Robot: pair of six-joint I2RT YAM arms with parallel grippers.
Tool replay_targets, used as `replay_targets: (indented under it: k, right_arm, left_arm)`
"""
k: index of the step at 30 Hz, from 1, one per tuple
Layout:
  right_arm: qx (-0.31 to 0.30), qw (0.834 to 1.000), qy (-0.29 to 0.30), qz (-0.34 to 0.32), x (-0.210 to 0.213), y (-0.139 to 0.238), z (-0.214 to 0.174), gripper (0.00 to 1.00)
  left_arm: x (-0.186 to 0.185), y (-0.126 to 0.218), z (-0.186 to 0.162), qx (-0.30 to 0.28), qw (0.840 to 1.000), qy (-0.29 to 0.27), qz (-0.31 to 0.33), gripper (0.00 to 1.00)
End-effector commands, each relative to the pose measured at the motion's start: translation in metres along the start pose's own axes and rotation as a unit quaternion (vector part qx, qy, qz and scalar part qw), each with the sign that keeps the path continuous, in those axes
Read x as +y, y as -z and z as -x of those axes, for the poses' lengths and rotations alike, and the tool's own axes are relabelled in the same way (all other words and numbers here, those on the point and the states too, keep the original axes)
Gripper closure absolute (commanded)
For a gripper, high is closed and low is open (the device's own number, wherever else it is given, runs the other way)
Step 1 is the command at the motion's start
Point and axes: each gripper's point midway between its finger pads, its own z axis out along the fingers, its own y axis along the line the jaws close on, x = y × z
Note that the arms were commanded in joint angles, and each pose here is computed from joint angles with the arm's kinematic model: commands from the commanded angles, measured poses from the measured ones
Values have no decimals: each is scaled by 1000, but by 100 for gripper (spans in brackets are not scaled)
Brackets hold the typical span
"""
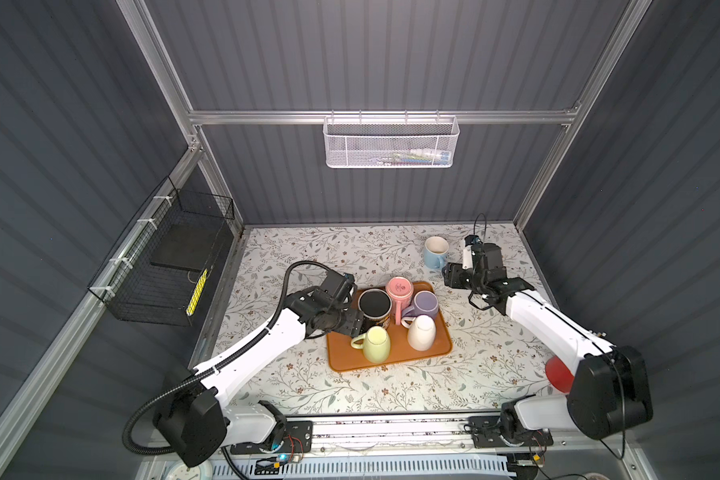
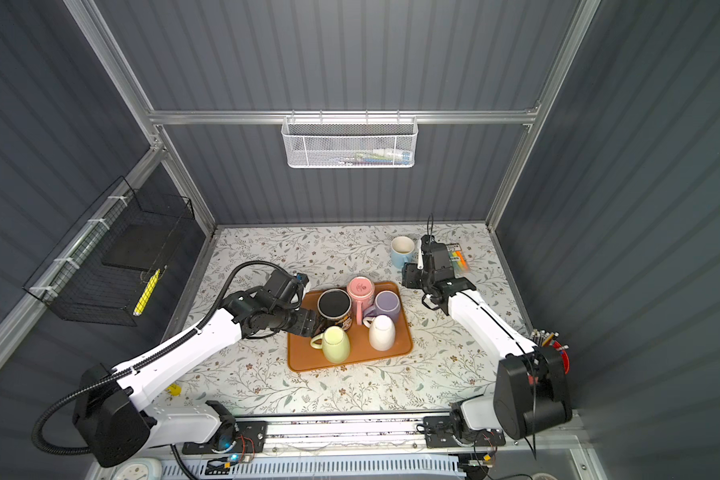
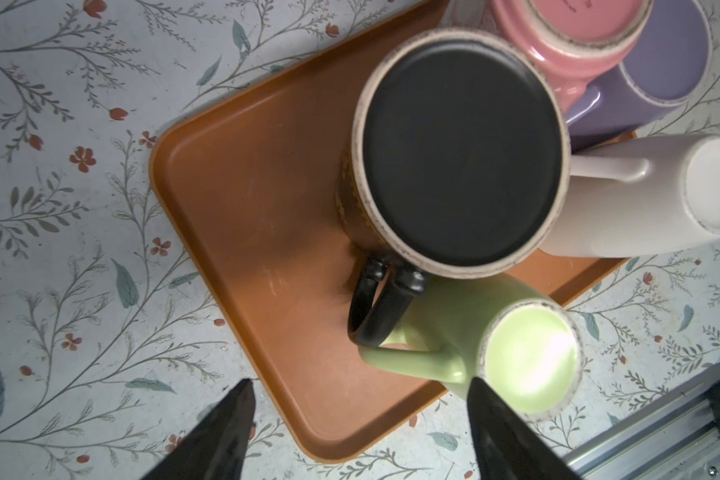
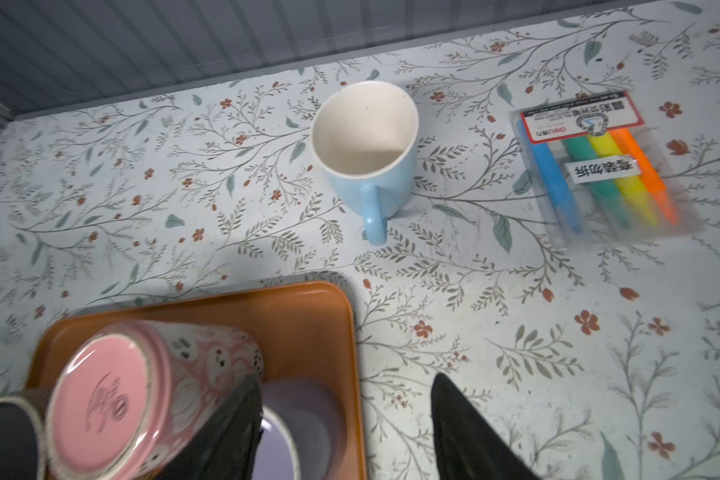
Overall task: Turn the mug right side up
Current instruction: 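Release the mug and raise the right gripper while left gripper moves over black mug, then lower the left gripper onto the upside-down black patterned mug and grasp it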
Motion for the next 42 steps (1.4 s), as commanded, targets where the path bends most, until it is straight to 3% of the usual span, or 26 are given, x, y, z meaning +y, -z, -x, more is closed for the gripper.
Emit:
replay_targets:
  k: [1, 13, 28, 42]
  right_arm:
    - [-35, 999, -12, 36, 16, 16, 6, 35]
    - [-42, 996, 0, 85, 41, 38, -7, 35]
    - [-37, 995, 2, 98, 46, 30, -13, 35]
    - [-29, 994, 2, 106, 49, 24, -17, 36]
  left_arm:
    - [-4, -1, 3, 8, 1000, -11, 4, 23]
    - [-7, -22, 6, 26, 999, -19, 16, 35]
    - [-10, -43, 10, 44, 998, -26, 25, 40]
    - [-5, -62, 8, 62, 996, -35, 53, 54]
